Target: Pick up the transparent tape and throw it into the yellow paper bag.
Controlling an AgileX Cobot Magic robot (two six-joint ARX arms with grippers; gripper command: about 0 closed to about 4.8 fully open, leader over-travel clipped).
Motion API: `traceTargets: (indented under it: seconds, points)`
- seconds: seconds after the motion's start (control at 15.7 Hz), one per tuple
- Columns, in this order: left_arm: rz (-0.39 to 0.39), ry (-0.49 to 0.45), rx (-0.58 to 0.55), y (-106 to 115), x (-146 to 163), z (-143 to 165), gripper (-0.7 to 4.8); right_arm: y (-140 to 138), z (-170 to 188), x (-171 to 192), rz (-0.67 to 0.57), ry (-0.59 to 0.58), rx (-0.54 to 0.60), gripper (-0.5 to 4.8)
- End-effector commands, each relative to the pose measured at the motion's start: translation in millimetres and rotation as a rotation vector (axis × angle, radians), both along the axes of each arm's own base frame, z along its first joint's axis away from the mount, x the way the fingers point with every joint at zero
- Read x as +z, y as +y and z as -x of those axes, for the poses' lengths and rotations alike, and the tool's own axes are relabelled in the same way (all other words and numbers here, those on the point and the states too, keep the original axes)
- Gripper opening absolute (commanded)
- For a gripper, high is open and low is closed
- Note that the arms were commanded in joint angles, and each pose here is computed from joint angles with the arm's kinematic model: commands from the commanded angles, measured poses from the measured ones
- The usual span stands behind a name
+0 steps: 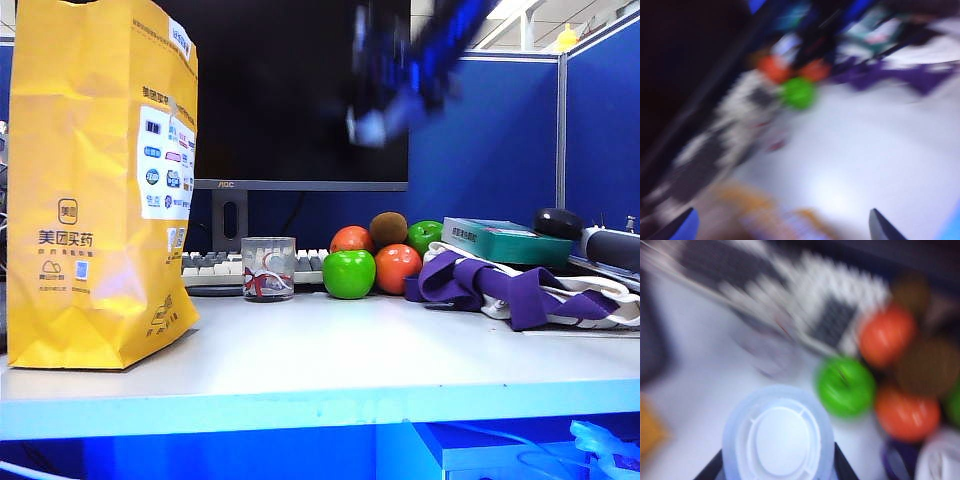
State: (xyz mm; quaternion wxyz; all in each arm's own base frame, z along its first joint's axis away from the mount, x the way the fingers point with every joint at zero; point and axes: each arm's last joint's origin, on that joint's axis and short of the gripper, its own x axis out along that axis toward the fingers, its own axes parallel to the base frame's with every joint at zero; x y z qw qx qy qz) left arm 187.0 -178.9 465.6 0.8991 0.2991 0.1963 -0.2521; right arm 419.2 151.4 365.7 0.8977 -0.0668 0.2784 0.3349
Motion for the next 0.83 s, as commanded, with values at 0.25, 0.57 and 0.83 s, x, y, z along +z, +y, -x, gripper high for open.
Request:
traceTargets:
  seconds: [0.25,0.57,0.83]
  points:
    - [0.06,0.082,0.196,96,18,7,4.79,16,55,74,-0.17,-0.037,0.253,1.49]
    - [0.238,0.164,0.098,142,25,29,4.79,73,99,81,-0.203,-0.002,0.483,1.49]
    - [0.243,0.195,-0.022,143,25,48,4.79,111,127,84,-0.219,-0.031,0.615,1.49]
